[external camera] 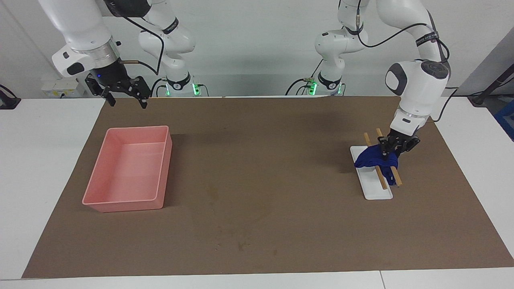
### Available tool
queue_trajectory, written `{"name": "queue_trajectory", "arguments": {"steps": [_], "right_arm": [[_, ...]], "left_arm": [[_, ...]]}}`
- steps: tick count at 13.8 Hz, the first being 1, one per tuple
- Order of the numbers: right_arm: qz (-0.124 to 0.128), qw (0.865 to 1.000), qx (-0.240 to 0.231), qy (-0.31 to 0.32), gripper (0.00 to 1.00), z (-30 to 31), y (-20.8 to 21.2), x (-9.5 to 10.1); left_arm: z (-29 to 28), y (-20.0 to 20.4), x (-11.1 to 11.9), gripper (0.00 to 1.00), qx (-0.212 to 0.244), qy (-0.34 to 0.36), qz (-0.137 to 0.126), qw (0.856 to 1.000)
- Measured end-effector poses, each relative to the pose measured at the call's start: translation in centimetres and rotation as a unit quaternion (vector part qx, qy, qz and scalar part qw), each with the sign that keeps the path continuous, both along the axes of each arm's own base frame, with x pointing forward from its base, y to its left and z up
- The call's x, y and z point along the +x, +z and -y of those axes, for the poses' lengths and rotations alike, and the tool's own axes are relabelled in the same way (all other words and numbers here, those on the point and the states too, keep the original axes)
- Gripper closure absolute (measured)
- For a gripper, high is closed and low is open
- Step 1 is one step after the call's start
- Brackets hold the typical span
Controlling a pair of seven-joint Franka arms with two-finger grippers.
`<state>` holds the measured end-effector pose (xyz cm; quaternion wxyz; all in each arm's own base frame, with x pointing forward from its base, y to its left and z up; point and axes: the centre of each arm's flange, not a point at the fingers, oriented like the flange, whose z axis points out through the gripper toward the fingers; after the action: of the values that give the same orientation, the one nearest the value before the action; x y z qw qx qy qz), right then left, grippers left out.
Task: Wipe water with towel using both arms
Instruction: 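Grasp the blue cloth with the left gripper and lift it, then carry the cloth toward the center while the right gripper reaches it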
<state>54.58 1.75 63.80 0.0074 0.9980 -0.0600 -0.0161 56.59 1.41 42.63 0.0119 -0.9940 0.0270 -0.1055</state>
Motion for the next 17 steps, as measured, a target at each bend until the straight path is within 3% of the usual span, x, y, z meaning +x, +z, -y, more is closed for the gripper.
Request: {"name": "queue_trajectory", "arguments": {"steps": [4, 6, 9, 12, 15, 17], "right_arm": [[-0.001, 1.000, 0.000, 0.000, 0.00, 0.0, -0.1, 0.0], [-0.001, 1.000, 0.000, 0.000, 0.00, 0.0, -0.1, 0.0], [-0.002, 1.000, 0.000, 0.000, 0.00, 0.0, -0.2, -0.1], [-0.001, 1.000, 0.000, -0.001, 0.00, 0.1, -0.1, -0.1], [-0.001, 1.000, 0.000, 0.003, 0.00, -0.3, -0.1, -0.1], [-0.001, 1.000, -0.001, -0.002, 0.00, -1.3, -0.1, -0.1]], "left_arm": [[0.1, 0.7, -0.1, 0.75, 0.004, -0.003, 0.002, 1.000], [0.1, 1.3, 0.0, 0.85, 0.006, -0.004, -0.001, 1.000], [0.2, 2.4, 0.2, 0.85, 0.006, 0.001, -0.016, 1.000], [1.1, 6.8, 0.6, 0.85, -0.013, 0.082, -0.045, 0.996], [5.3, 11.6, 0.2, 0.86, -0.059, 0.190, -0.066, 0.978], [8.3, 13.5, -0.7, 0.86, -0.085, 0.287, -0.095, 0.949]]}}
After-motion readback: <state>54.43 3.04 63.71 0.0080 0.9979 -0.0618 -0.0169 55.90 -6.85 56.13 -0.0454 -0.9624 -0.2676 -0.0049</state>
